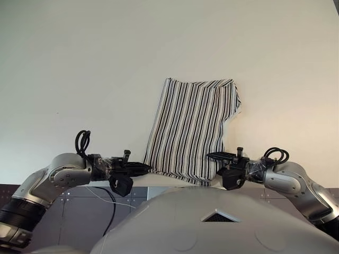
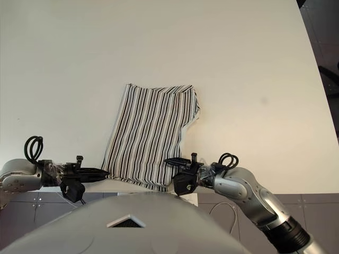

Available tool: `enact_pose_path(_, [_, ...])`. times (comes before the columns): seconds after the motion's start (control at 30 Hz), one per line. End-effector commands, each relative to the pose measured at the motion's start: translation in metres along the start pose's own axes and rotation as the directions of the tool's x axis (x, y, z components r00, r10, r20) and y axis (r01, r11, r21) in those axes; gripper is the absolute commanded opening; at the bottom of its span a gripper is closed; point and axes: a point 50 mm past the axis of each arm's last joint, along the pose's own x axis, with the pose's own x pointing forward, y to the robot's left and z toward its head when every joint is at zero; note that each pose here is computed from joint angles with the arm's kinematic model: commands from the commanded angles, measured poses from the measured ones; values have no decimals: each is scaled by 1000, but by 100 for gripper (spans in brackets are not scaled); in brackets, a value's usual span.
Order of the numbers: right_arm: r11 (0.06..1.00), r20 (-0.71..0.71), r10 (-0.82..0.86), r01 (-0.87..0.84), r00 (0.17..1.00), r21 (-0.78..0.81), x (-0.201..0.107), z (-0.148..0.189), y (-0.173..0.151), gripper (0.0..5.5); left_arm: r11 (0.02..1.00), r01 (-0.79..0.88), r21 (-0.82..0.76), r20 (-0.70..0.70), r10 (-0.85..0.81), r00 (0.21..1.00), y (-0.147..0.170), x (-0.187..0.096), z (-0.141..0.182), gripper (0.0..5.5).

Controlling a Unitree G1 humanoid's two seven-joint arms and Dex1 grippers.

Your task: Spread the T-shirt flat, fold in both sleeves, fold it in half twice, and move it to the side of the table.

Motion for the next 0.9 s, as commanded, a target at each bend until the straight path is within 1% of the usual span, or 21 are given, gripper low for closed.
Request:
enact_pose_path(0.03, [939, 193, 336, -344, 922, 10, 13, 38, 68, 136, 1000, 27, 9, -21, -27, 999, 4, -3, -5, 10])
enact_pose_path(0.17, [940, 199, 333, -340, 922, 1, 16, 38, 69, 61, 1000, 24, 6, -20, -24, 1000, 4, -2, -5, 10])
enact_pose_path(0.23, [942, 201, 329, -335, 923, -1, 19, 37, 69, 14, 1000, 21, 5, -17, -21, 1000, 4, -1, -4, 10])
enact_pose_path(0.4, [949, 205, 304, -314, 930, 17, 22, 36, 65, 11, 1000, -8, -9, -8, 8, 1000, 10, -2, -3, 10])
enact_pose_path(0.47, [958, 220, 249, -273, 943, 84, 19, 36, 55, 11, 996, -73, -58, 9, 73, 997, 22, -2, 0, 10])
enact_pose_path(0.5, [961, 231, 201, -237, 952, 140, 15, 36, 47, 11, 987, -117, -107, 25, 120, 992, 30, -4, 4, 10])
enact_pose_path(0.57, [952, 248, 106, -170, 963, 253, 2, 37, 25, 11, 964, -176, -201, 65, 192, 979, 46, -10, 14, 10])
enact_pose_path(0.67, [915, 262, 7, -112, 965, 388, -22, 39, -5, 11, 933, -180, -313, 126, 228, 965, 59, -17, 32, 10])
enact_pose_path(0.8, [847, 285, -49, -112, 957, 520, -53, 41, -31, 11, 892, -142, -430, 188, 242, 952, 68, -24, 56, 10])
enact_pose_path(0.9, [782, 268, -100, -90, 958, 617, -72, 31, -51, 11, 818, -205, -538, 188, 353, 917, 90, -30, 60, 10])
